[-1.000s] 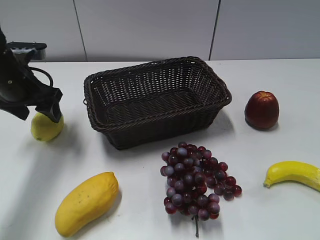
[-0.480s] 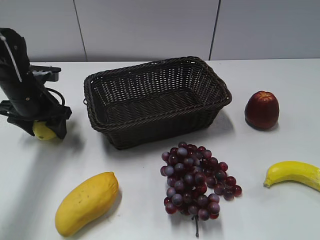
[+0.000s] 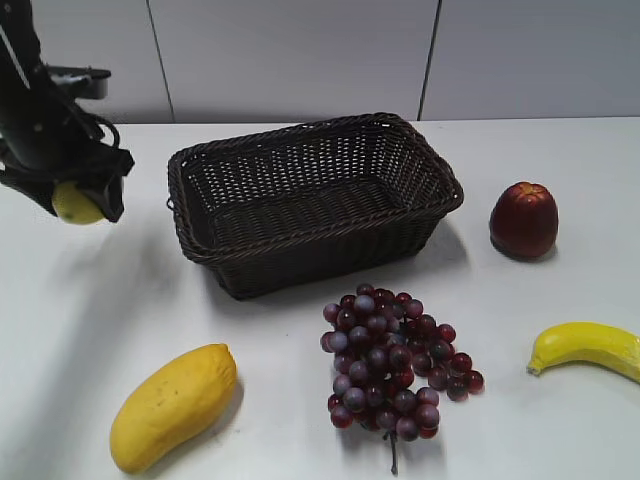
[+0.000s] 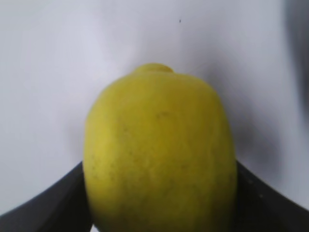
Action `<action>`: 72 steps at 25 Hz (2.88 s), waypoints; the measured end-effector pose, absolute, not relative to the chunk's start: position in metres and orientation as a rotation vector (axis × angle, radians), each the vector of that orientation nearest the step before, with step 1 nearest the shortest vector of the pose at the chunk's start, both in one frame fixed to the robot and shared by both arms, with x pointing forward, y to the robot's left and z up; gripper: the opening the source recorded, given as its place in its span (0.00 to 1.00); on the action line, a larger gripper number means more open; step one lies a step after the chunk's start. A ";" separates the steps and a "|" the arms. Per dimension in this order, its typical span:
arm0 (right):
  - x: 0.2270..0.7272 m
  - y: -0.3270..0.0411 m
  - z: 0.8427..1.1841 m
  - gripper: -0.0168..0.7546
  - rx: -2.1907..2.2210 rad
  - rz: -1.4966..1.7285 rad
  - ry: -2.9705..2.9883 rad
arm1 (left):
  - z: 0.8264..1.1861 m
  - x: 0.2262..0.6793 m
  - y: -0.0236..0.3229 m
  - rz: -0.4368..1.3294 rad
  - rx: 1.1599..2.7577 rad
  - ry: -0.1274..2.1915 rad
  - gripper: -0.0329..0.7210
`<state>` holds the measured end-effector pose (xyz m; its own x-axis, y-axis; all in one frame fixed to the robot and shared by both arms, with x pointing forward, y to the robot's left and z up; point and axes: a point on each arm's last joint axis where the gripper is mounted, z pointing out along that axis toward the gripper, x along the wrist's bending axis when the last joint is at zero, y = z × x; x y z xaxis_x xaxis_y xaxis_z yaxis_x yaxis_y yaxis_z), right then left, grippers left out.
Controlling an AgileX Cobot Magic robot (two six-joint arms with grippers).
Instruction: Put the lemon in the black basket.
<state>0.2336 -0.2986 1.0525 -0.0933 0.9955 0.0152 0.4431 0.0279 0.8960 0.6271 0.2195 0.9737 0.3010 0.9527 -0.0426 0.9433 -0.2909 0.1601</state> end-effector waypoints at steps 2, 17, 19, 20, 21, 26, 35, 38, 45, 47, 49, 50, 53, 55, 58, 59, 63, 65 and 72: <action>0.234 -0.299 1.052 0.78 1.489 1.021 1.620 | 0.997 0.628 0.219 0.129 2.383 1.745 0.76; 0.234 -0.299 1.052 0.78 1.489 1.021 1.620 | 1.083 0.606 0.088 0.206 2.259 1.244 0.76; 0.234 -0.299 1.052 0.78 1.489 1.021 1.620 | 1.065 0.606 0.070 0.161 2.297 1.225 0.76; 0.234 -0.299 1.052 0.78 1.489 1.021 1.620 | 1.053 0.607 0.064 0.139 2.322 1.226 0.76; 0.234 -0.299 1.052 0.78 1.489 1.021 1.620 | 1.040 0.608 0.057 0.117 2.349 1.228 0.76; 0.234 -0.299 1.052 0.78 1.489 1.021 1.620 | 0.986 0.616 0.043 0.034 2.437 1.268 0.76; 0.234 -0.299 1.052 0.78 1.489 1.021 1.620 | 0.971 0.621 0.040 0.009 2.463 1.283 0.92; 0.234 -0.299 1.052 0.78 1.489 1.021 1.620 | 0.993 0.619 0.040 0.003 2.476 1.263 0.92; 0.234 -0.299 1.052 0.78 1.489 1.021 1.620 | 1.109 0.607 0.056 0.226 2.395 1.162 0.90; 0.234 -0.299 1.052 0.78 1.488 1.015 1.618 | 1.141 0.596 0.068 0.318 2.338 1.164 0.89; 0.234 -0.299 1.052 0.78 1.489 1.021 1.620 | 1.167 0.584 0.079 0.388 2.291 1.164 0.89; 0.234 -0.299 1.052 0.78 1.489 1.021 1.620 | 1.180 0.577 0.085 0.424 2.267 1.159 0.88; 0.234 -0.299 1.052 0.78 1.489 1.021 1.620 | 1.211 0.558 0.102 0.507 2.203 1.150 0.88; 0.234 -0.299 1.052 0.78 1.489 1.021 1.620 | 1.221 0.546 0.113 0.548 2.186 1.158 0.87; 0.234 -0.299 1.052 0.78 1.489 1.021 1.620 | 1.223 0.524 0.132 0.598 2.197 1.196 0.86; 0.234 -0.299 1.052 0.78 1.489 1.021 1.620 | 1.220 0.518 0.137 0.603 2.210 1.214 0.86; 0.234 -0.299 1.052 0.78 1.489 1.021 1.620 | 1.195 0.487 0.163 0.598 2.271 1.313 0.85; 0.234 -0.299 1.052 0.78 1.488 1.015 1.618 | 1.180 0.468 0.178 0.580 2.292 1.368 0.84; 0.234 -0.299 1.052 0.78 1.489 1.021 1.620 | 1.138 0.400 0.231 0.547 2.289 1.507 0.83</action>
<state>0.2336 -0.2986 1.0525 -0.0933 0.9955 0.0152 0.4428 0.0279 0.8962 0.3999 0.2314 1.1383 0.3610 0.9237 0.1279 0.7905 -0.3759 0.4836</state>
